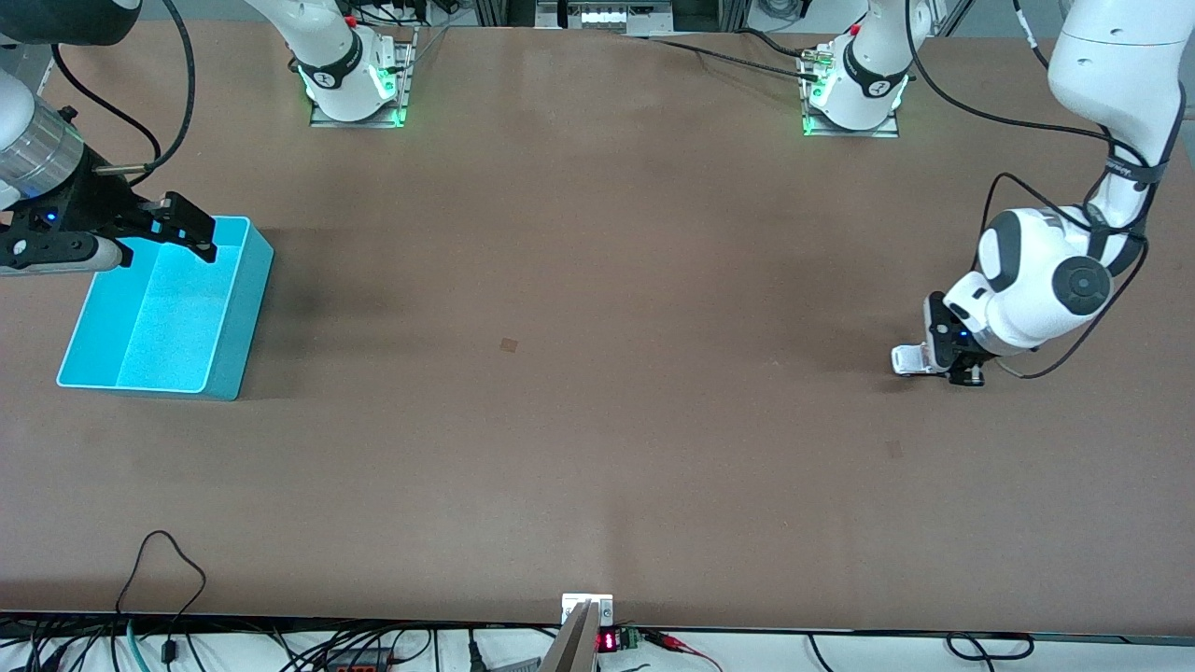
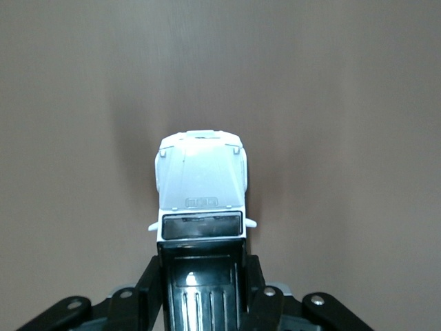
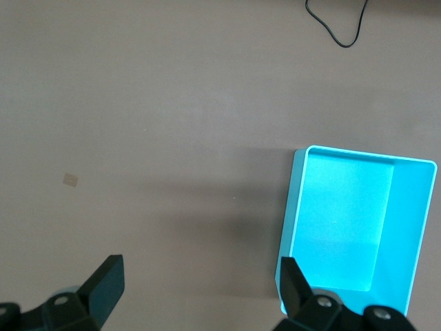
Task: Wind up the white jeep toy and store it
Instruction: 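Drag the jeep backward along the table with the left gripper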
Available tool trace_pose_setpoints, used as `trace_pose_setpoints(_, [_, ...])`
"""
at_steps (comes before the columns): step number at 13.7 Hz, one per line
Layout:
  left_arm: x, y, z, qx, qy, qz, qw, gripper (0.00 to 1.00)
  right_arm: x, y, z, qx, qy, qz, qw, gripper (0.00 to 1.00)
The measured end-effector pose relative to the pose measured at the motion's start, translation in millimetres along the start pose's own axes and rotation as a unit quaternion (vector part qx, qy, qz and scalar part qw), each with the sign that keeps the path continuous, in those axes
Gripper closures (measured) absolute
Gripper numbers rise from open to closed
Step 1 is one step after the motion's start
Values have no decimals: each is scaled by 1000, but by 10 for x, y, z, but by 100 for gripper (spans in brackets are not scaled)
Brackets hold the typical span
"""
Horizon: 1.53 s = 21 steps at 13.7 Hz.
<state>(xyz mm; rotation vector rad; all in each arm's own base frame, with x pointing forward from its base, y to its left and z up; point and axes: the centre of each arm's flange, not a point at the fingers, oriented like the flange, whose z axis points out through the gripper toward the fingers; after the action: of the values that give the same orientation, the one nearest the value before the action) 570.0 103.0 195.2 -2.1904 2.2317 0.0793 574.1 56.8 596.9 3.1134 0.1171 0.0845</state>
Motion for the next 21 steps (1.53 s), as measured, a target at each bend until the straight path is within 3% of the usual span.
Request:
trace_pose_setpoints(5, [-579,58,28,4,0,-8,1000,49,0,0,0,0,0,0,1000,0])
trace_pose_setpoints(8, [-736,79,33,5,0,-17,1000,49,0,-1,0,0,0,0,1000,0])
trace_pose_setpoints(19, [-883,24,38,-11,2,-13,1000,49,0,-1,0,0,0,0,1000,0])
trace_pose_setpoints(20, [-876,44,87,-19,5,-9,1000,46,0,-1,0,0,0,0,1000,0])
trace_pose_setpoints(21, [-857,81,223,-34,10,-4,999,36,0,-1,0,0,0,0,1000,0])
